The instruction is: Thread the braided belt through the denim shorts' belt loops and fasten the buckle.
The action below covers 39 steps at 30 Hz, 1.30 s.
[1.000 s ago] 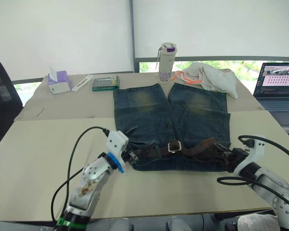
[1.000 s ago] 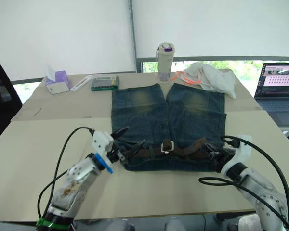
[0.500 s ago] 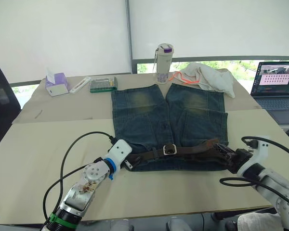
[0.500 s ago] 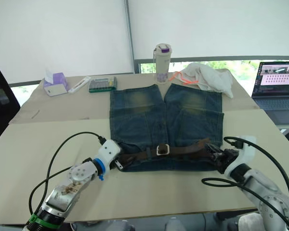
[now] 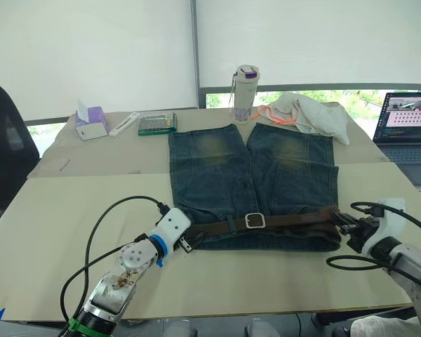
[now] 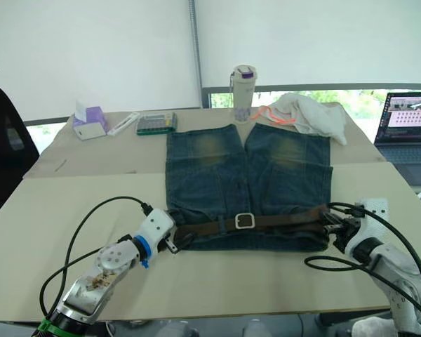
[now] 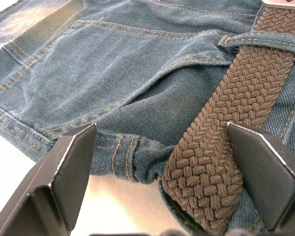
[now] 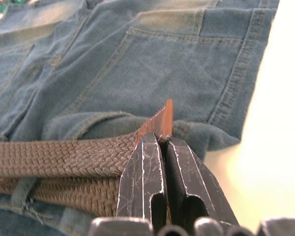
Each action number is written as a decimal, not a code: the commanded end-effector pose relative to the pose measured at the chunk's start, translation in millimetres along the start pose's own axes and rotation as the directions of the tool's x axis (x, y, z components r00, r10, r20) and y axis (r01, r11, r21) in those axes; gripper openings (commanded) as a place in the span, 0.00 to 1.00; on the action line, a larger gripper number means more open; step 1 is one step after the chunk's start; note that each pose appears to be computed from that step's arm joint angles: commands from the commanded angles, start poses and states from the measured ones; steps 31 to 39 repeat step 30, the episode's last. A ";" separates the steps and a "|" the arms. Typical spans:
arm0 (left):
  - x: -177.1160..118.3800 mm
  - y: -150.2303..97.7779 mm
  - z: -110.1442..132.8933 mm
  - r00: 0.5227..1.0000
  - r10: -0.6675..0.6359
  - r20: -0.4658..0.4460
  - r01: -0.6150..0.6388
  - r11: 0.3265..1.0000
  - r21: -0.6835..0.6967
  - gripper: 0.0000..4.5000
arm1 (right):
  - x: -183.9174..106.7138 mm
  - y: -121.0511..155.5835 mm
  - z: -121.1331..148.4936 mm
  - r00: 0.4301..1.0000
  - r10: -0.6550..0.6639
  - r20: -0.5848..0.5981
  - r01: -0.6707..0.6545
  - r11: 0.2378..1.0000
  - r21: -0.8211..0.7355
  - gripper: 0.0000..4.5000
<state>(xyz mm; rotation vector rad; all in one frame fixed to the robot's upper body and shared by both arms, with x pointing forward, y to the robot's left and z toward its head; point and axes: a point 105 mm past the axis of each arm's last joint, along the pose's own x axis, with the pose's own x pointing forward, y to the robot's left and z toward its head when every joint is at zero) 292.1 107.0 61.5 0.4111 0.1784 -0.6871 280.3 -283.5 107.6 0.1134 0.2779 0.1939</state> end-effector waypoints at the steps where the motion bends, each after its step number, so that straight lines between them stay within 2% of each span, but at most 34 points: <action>1: -9.5 5.1 -39.4 0.991 0.025 -0.132 -0.032 0.998 -0.045 1.00 | -12.0 1.2 18.5 0.997 0.013 0.073 -0.015 1.000 0.017 0.08; 6: -13.6 4.1 -18.8 1.000 0.008 0.009 -0.007 0.996 -0.094 1.00 | -22.0 16.6 26.2 0.985 0.133 0.108 -0.137 0.990 0.035 0.47; 7: -15.2 4.5 -15.3 0.999 0.005 0.037 -0.002 0.995 -0.101 1.00 | -24.0 17.9 27.6 0.983 0.149 0.110 -0.151 0.988 0.014 0.52; 9: -20.8 0.9 -5.5 0.993 -0.038 0.112 0.054 0.989 -0.136 1.00 | -28.6 22.0 27.1 0.976 0.194 0.097 -0.190 0.980 -0.050 0.71; 12: -38.0 -0.2 8.1 0.969 -0.109 0.224 0.150 0.973 -0.174 1.00 | -33.2 23.1 15.9 0.965 0.258 0.037 -0.250 0.956 -0.155 0.89; 13: -44.8 3.4 8.9 0.964 -0.113 0.240 0.159 0.970 -0.183 1.00 | -34.8 19.4 9.7 0.963 0.270 0.006 -0.264 0.946 -0.186 0.99; 15: -58.6 8.3 9.6 0.956 -0.134 0.263 0.191 0.959 -0.208 1.00 | -38.9 11.1 -4.5 0.954 0.290 -0.070 -0.298 0.919 -0.258 0.99; 18: -82.1 21.1 0.3 0.962 -0.161 0.221 0.204 0.962 -0.185 1.00 | -44.8 0.2 -15.4 0.936 0.327 -0.132 -0.352 0.885 -0.305 0.99; 20: -93.2 27.3 -6.7 0.968 -0.172 0.182 0.205 0.962 -0.181 1.00 | -45.9 -9.7 -18.0 0.937 0.318 -0.141 -0.348 0.875 -0.338 0.99; 24: -109.6 23.7 -24.1 0.970 -0.233 0.074 0.243 0.954 -0.175 1.00 | -47.5 -27.0 -27.1 0.939 0.299 -0.172 -0.343 0.858 -0.383 0.99; 29: -115.9 20.5 -39.3 0.978 -0.211 -0.009 0.207 0.966 -0.153 1.00 | -47.3 -37.2 -33.7 0.942 0.278 -0.187 -0.331 0.857 -0.396 0.99; 39: -115.8 20.5 -40.0 0.979 -0.204 -0.014 0.200 0.969 -0.143 1.00 | -47.3 -37.7 -34.4 0.942 0.277 -0.188 -0.331 0.858 -0.392 0.99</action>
